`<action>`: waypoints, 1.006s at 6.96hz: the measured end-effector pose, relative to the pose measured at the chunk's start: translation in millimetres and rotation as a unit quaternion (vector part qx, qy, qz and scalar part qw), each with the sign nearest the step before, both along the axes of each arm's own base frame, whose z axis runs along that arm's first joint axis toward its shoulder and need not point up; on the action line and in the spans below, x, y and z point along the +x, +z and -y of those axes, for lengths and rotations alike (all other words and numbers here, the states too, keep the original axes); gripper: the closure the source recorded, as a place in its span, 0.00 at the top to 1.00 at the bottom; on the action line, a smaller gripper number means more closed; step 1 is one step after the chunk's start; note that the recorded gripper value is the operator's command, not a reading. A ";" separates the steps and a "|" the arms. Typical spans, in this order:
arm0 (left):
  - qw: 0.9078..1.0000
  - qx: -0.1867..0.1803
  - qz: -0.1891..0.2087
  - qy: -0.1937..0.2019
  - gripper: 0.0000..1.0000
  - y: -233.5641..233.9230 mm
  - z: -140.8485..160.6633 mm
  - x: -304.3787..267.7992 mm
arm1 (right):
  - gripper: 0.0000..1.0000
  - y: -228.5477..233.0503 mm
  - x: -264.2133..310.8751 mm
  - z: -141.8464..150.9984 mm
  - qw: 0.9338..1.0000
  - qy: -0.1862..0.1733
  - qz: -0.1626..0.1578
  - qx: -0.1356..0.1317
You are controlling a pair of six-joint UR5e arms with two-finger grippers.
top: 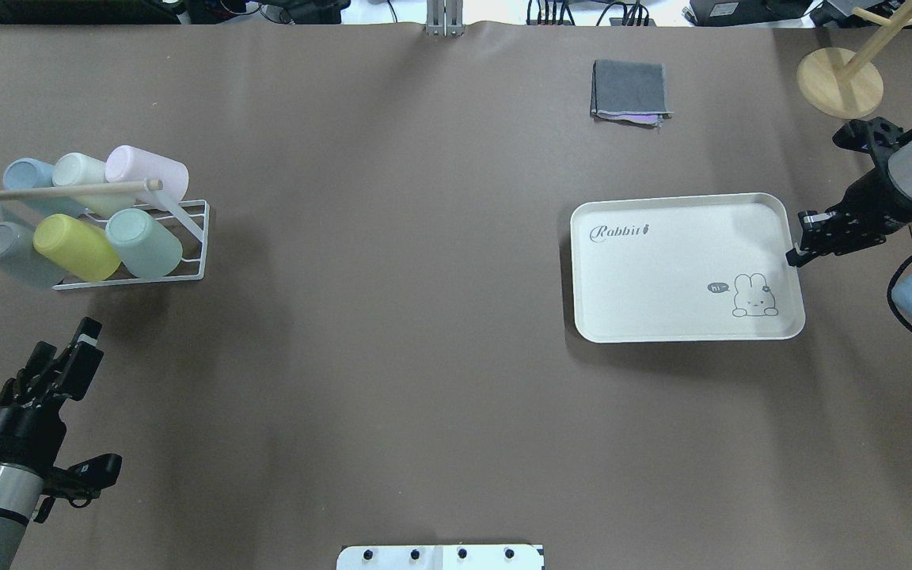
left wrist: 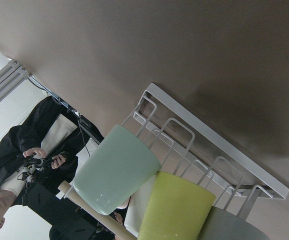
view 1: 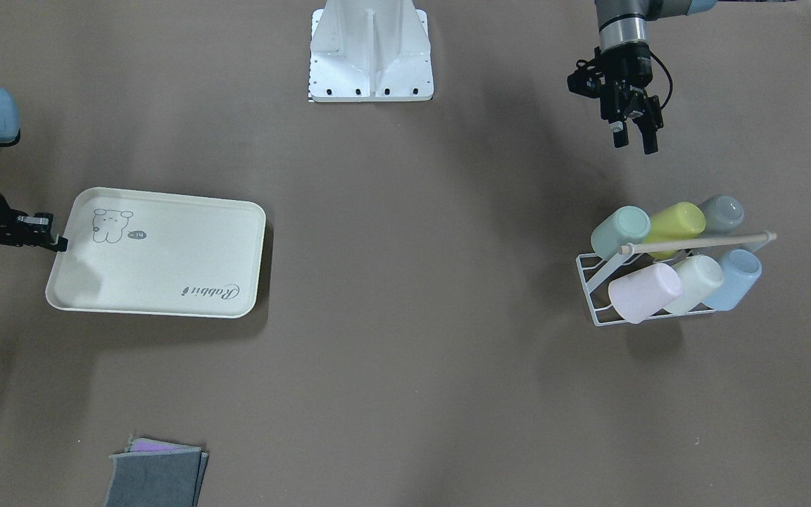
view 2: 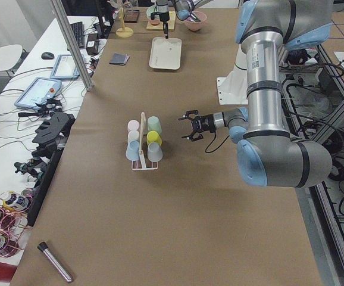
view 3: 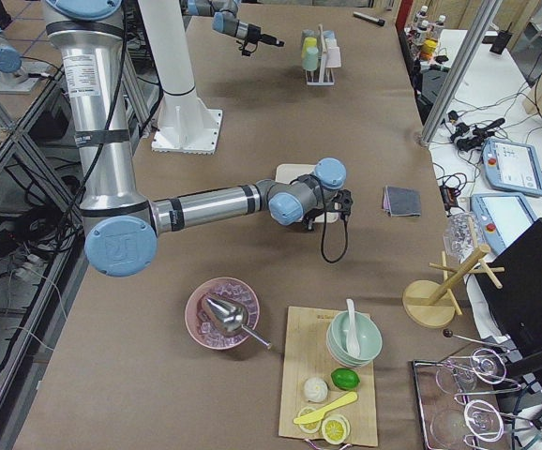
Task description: Pick up and place green cup on tray
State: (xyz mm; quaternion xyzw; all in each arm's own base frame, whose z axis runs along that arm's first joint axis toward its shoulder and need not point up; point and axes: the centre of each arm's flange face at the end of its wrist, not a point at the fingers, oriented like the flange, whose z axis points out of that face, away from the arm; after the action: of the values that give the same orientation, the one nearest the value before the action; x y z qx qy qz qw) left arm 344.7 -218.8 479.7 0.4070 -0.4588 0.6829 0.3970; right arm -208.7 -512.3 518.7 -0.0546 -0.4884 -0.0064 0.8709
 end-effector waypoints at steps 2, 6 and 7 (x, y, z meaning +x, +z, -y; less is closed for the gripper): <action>0.991 0.029 0.126 0.037 0.96 -12.3 -0.3 9.9 | 0.00 -7.1 18.2 4.7 1.000 0.006 0.023 -0.008; 0.986 0.030 0.153 0.056 0.98 -19.2 -1.2 23.8 | 0.00 -68.6 -7.3 31.2 0.999 0.018 0.044 -0.006; 0.987 0.030 0.150 0.054 0.97 -20.3 0.2 24.3 | 0.00 -89.1 -30.8 34.3 0.999 0.011 0.047 -0.003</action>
State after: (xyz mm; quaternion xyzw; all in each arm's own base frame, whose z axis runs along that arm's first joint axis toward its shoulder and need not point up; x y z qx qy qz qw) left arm 369.0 -219.0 459.3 0.3357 -0.5108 0.7426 0.2738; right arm -239.5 -546.6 429.6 -0.0511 -0.5296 0.0016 0.8467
